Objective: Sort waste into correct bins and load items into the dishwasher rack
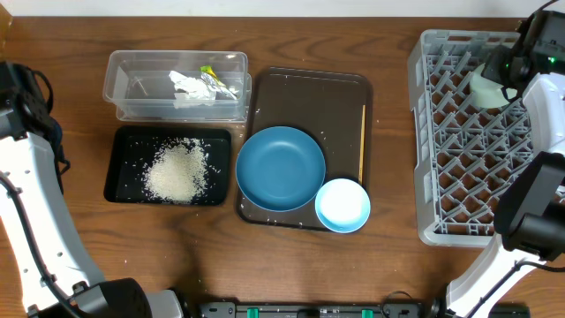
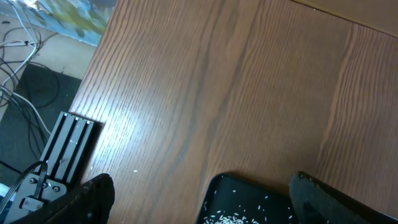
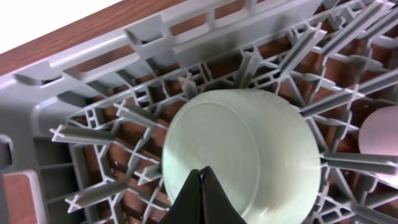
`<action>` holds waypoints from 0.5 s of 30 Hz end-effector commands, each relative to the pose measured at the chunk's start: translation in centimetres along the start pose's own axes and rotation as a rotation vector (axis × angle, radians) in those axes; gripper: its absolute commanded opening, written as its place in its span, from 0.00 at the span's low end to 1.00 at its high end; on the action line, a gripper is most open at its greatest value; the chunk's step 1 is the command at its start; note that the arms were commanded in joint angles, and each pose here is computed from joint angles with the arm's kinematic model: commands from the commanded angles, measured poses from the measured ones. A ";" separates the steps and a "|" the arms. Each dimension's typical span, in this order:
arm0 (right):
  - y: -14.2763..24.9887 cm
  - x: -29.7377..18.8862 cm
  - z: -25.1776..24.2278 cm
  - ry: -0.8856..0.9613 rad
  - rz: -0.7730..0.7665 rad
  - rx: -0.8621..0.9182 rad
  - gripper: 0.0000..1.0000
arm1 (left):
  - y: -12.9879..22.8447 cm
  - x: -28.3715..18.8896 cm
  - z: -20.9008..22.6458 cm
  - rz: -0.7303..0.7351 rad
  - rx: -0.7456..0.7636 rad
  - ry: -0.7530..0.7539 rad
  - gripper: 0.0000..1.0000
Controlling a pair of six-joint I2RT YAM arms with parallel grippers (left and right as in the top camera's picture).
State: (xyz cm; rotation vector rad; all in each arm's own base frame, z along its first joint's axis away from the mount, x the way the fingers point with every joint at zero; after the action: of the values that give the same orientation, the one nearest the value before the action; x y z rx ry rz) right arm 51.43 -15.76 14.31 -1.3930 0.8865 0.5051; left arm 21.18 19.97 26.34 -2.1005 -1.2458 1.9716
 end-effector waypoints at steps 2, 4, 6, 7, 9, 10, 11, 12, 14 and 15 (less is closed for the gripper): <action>0.7 0.9 -0.8 0.044 0.035 -0.011 0.01 | -0.4 -0.1 0.2 -0.009 -0.021 0.001 0.92; 1.6 1.4 -1.1 0.048 0.066 -0.008 0.01 | -0.4 -0.1 0.2 -0.009 -0.021 0.001 0.92; 2.1 1.3 -1.7 0.076 0.088 0.011 0.01 | -0.4 -0.1 0.2 -0.009 -0.021 0.001 0.92; 2.1 1.2 -2.3 0.106 0.089 0.035 0.01 | -0.4 -0.1 0.2 -0.009 -0.021 0.001 0.92; 2.0 0.8 -3.1 0.144 0.084 0.053 0.01 | -0.4 -0.1 0.2 -0.009 -0.021 0.001 0.92; 1.9 0.7 -3.2 0.153 0.083 0.054 0.01 | -0.4 -0.1 0.2 -0.009 -0.021 0.001 0.92; 1.9 0.5 -3.3 0.158 0.084 0.054 0.01 | -0.4 -0.1 0.2 -0.009 -0.021 0.001 0.92; 1.9 0.2 -3.4 0.166 0.087 0.053 0.01 | -0.4 -0.1 0.2 -0.009 -0.021 0.001 0.92; 2.1 -0.2 -4.0 0.206 0.104 0.050 0.01 | -0.4 -0.1 0.2 -0.009 -0.021 0.001 0.92; 2.3 -0.4 -4.4 0.227 0.112 0.048 0.01 | -0.4 -0.1 0.2 -0.009 -0.021 0.001 0.92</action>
State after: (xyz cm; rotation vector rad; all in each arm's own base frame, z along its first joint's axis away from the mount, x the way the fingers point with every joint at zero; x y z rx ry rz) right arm 49.71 -17.06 12.16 -1.3577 1.0369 0.5160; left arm 21.18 19.97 26.34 -2.1005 -1.2458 1.9716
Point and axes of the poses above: each gripper's point midway between its finger pads, its own x axis out along the fingers, its own z axis along the line the jaws close on, y = z × x, the point moved 1 cm from there along -x, back along the fingers, and after that the axes turned 14 degrees about -x, right-handed, at the moved point
